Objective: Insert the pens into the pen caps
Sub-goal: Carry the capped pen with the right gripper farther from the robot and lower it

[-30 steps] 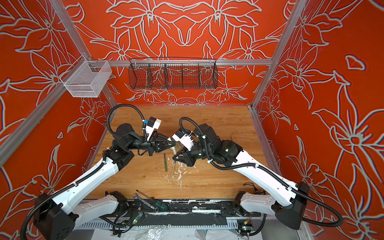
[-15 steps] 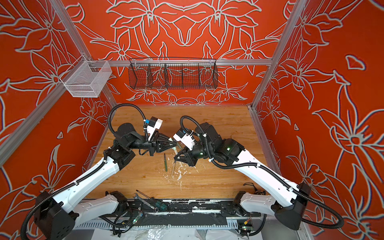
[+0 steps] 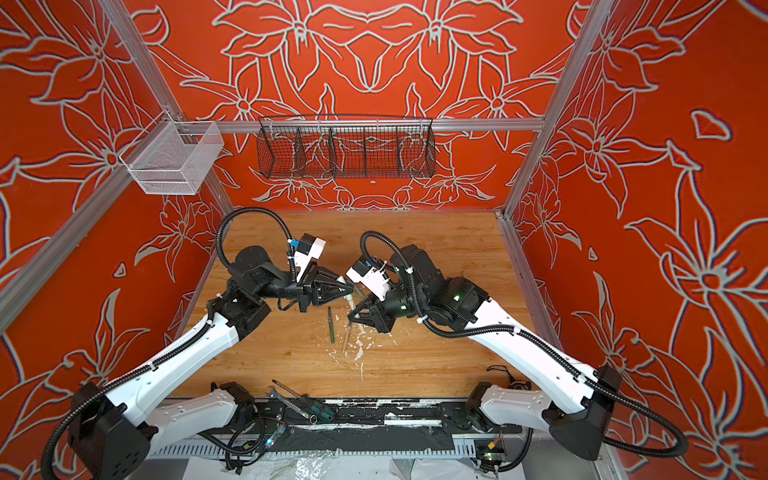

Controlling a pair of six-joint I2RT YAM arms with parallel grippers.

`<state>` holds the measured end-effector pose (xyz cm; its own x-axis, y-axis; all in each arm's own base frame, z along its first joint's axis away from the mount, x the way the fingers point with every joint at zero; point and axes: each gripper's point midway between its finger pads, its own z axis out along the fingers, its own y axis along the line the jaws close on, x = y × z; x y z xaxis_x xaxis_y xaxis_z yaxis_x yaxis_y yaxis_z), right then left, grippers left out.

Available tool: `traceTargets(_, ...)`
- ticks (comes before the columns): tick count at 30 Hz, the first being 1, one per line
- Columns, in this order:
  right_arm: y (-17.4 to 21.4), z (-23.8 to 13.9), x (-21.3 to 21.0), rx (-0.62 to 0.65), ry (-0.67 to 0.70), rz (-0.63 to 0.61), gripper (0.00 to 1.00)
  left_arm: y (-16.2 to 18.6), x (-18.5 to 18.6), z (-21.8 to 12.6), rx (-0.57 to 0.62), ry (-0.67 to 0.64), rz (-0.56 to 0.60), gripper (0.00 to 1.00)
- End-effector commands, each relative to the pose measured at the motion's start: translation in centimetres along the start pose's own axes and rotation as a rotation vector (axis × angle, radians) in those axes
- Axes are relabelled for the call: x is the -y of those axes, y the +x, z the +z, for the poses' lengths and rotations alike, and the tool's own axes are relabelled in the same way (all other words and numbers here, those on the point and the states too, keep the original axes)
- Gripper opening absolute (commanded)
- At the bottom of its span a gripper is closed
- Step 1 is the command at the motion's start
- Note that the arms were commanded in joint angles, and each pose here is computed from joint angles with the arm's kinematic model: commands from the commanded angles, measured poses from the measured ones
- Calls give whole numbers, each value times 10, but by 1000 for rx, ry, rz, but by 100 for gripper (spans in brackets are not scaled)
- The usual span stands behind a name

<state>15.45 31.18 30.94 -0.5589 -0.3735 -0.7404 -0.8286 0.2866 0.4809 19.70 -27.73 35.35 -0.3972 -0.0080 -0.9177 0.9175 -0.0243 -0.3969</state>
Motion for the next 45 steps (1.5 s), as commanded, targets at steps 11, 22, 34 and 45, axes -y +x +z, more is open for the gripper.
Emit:
traceTargets(11,-65,-56,12,386,92,-100,0,50,8,-21,-55,55,-144,97)
traceTargets(22,5,-59,19,334,109,-176,0,36,13,-35,10,-45,-51,97)
traceTargets(34,63,-96,192,75,898,365,0,29,16,-55,-18,-263,-4,97)
traceTargets(45,159,-155,325,-412,1328,637,0,29,19,-58,16,-269,20,97)
